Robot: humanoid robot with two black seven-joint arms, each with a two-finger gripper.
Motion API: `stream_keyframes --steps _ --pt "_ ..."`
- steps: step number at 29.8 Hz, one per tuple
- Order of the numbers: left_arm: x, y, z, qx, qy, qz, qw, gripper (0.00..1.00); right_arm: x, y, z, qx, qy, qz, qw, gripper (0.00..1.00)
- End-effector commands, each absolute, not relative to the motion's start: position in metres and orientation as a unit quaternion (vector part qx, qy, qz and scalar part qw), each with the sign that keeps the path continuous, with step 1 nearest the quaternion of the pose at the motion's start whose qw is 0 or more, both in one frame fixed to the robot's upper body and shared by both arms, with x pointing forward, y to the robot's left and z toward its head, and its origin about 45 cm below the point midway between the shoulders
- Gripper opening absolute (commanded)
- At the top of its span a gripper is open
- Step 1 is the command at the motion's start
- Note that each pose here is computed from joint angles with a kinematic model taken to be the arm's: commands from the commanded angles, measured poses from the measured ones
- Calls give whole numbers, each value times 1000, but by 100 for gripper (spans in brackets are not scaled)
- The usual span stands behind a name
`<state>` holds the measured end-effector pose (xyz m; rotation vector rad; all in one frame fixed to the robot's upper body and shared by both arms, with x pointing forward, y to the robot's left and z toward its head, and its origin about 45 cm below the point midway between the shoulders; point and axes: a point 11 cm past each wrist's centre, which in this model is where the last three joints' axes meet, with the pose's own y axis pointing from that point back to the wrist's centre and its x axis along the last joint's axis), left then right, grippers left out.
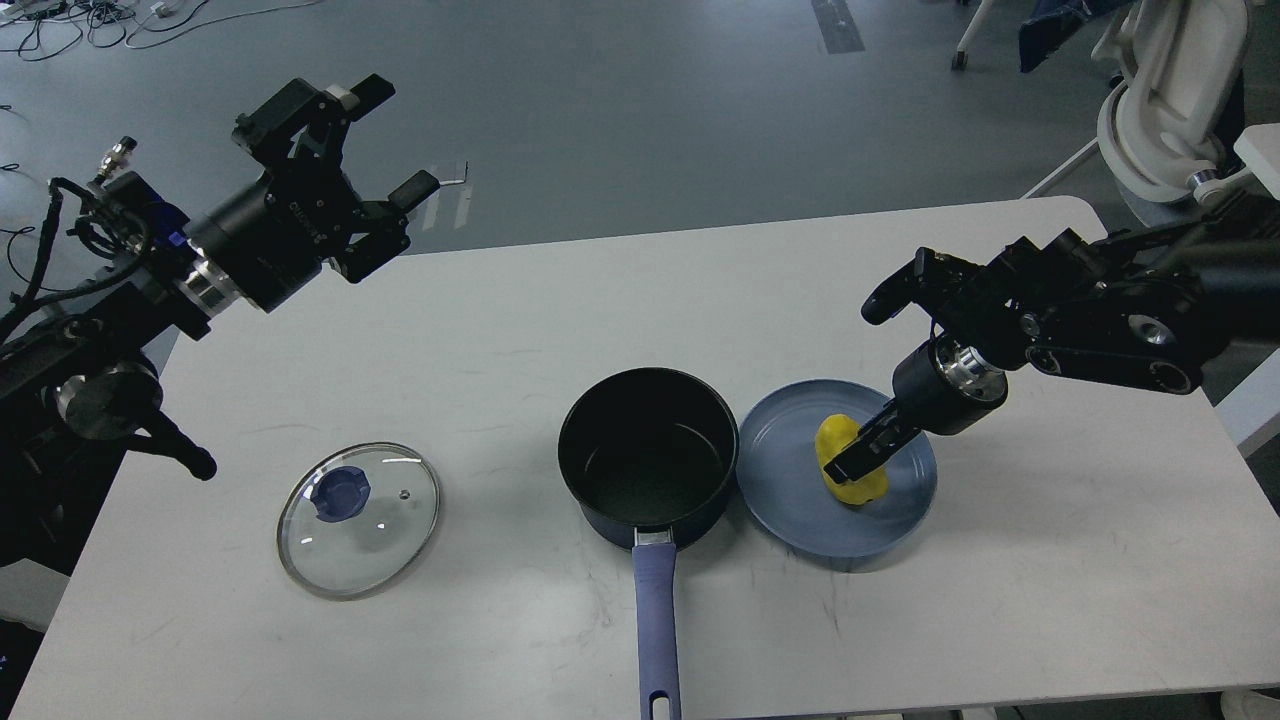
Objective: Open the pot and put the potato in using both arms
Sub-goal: 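Lift the potato and carry it over the saucepan with the right gripper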
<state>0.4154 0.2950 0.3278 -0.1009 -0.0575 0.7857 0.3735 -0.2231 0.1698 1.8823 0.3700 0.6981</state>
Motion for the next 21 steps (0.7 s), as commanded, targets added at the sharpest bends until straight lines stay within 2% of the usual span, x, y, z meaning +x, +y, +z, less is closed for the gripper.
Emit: stream_keyframes --steps 1,10,15,21 --pt "416 296 329 -49 -29 383 922 98 392 -218 203 790 121 317 511 20" --pt "416 297 330 -49 -30 385 921 98 411 -168 268 816 80 361 444 23" --pt "416 297 329 -49 -30 384 921 98 403 -122 263 828 104 363 415 25" --pt "416 299 330 -49 -30 386 921 98 388 -95 244 861 107 319 381 25"
